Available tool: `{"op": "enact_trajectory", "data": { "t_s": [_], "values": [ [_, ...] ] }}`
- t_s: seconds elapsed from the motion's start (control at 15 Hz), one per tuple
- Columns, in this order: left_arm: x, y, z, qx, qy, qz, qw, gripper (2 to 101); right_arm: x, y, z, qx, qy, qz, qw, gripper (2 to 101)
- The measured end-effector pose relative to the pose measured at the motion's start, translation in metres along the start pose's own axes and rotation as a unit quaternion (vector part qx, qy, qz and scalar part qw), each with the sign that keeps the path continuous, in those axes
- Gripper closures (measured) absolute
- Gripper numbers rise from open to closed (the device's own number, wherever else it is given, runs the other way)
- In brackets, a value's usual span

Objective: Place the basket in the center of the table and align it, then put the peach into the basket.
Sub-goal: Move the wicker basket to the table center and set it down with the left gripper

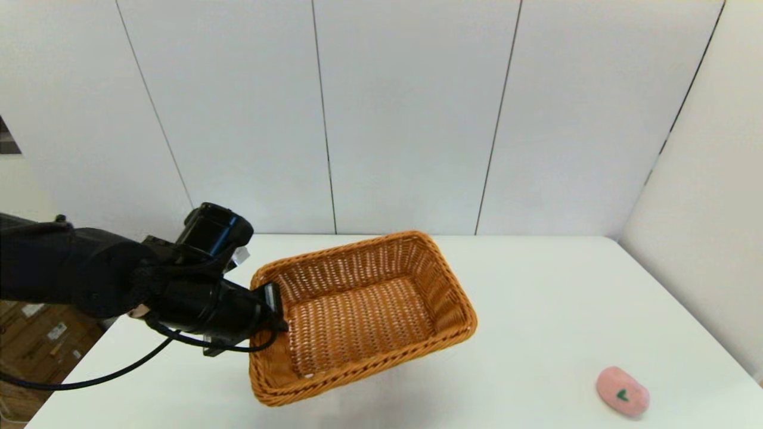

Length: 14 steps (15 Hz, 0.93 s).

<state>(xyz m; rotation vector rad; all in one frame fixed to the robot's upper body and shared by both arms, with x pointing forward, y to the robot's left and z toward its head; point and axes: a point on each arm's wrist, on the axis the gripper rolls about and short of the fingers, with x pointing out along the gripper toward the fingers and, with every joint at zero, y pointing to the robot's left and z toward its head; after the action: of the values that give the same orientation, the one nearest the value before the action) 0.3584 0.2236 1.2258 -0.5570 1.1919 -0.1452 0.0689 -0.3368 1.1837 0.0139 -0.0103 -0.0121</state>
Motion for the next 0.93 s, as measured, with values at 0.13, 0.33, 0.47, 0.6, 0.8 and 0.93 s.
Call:
{"op": "enact_trajectory", "data": {
  "t_s": [0.13, 0.33, 0.47, 0.6, 0.8, 0.93],
  "values": [
    [0.016, -0.002, 0.005, 0.024, 0.028, -0.011, 0.999, 88.4, 0.000, 0.000, 0.000, 0.000, 0.000, 0.000, 1.0000, 5.2],
    [0.038, -0.002, 0.010, 0.055, 0.054, -0.009, 0.997, 88.5, 0.000, 0.000, 0.000, 0.000, 0.000, 0.000, 1.0000, 5.2],
    [0.050, -0.003, 0.008, 0.070, 0.074, -0.013, 0.995, 88.5, 0.000, 0.000, 0.000, 0.000, 0.000, 0.000, 1.0000, 5.2],
    [0.059, -0.004, 0.008, 0.083, 0.083, -0.011, 0.993, 88.5, 0.000, 0.000, 0.000, 0.000, 0.000, 0.000, 1.0000, 5.2],
    [0.068, -0.009, 0.005, 0.102, 0.097, -0.016, 0.990, 88.5, 0.000, 0.000, 0.000, 0.000, 0.000, 0.000, 1.0000, 5.2],
    [0.074, -0.014, 0.003, 0.109, 0.102, -0.018, 0.989, 88.5, 0.000, 0.000, 0.000, 0.000, 0.000, 0.000, 1.0000, 5.2]
  ]
}}
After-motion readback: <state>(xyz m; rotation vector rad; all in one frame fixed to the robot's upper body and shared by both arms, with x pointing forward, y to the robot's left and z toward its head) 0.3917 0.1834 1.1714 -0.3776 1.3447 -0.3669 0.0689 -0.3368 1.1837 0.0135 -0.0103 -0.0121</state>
